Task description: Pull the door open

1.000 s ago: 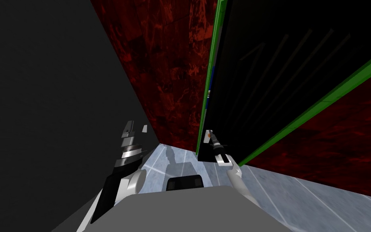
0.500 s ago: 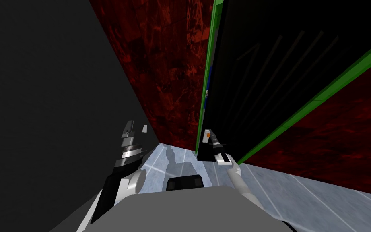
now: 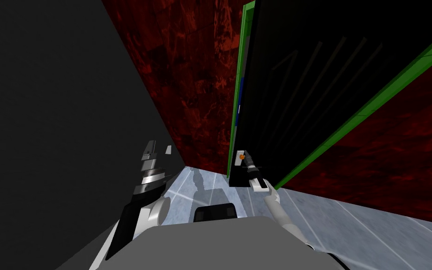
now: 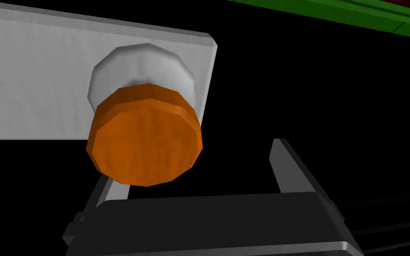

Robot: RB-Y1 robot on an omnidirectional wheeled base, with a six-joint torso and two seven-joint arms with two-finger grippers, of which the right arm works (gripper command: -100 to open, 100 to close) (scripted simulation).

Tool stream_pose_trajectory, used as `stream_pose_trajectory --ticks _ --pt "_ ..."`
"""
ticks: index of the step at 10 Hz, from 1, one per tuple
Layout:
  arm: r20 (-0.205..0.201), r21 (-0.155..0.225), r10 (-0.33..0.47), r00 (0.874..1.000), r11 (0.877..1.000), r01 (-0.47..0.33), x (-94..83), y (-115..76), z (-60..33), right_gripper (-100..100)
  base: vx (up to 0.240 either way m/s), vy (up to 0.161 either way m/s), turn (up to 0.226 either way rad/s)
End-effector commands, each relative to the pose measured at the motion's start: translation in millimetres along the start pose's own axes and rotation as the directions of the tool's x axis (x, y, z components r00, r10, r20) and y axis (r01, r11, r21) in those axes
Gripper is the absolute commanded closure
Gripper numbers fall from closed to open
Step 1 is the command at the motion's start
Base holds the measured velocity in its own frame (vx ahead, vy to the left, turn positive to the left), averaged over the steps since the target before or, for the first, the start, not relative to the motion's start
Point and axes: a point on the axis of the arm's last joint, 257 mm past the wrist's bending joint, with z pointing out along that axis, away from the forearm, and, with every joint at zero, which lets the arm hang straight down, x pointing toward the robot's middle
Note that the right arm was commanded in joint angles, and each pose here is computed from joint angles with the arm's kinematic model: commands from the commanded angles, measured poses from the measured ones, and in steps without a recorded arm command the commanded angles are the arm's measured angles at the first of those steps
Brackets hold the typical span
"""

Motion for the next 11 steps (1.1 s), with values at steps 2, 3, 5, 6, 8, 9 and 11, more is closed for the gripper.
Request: stream_pose_trajectory --ticks 2,3,5,6,8,9,11 --pt "-0.022 -0.042 0.044 0.999 0.998 -0.045 19.5 19.6 7.7 100 -0.006 -0.001 -0.001" --pt "-0.022 -0.042 0.044 0.999 0.998 -0.045 19.5 19.6 7.7 100 0.008 -0.004 0.002" --pt "-0.022 -0.042 0.044 0.999 0.998 -0.045 19.5 19.6 7.7 100 0.004 -0.005 0.000" --pt "-0.032 -0.044 0.125 0.992 0.991 -0.126 23.6 21.2 8.2 100 -0.028 -0.014 -0.030" --pt "-0.031 -0.044 0.128 0.991 0.991 -0.129 23.2 21.2 8.2 100 -0.026 -0.014 0.012" --pt "-0.040 -0.043 0.206 0.978 0.977 -0.207 26.7 22.4 8.5 100 -0.030 -0.010 0.003" --pt "-0.039 -0.043 0.211 0.977 0.976 -0.212 26.8 22.2 8.5 100 -0.021 -0.009 -0.008"
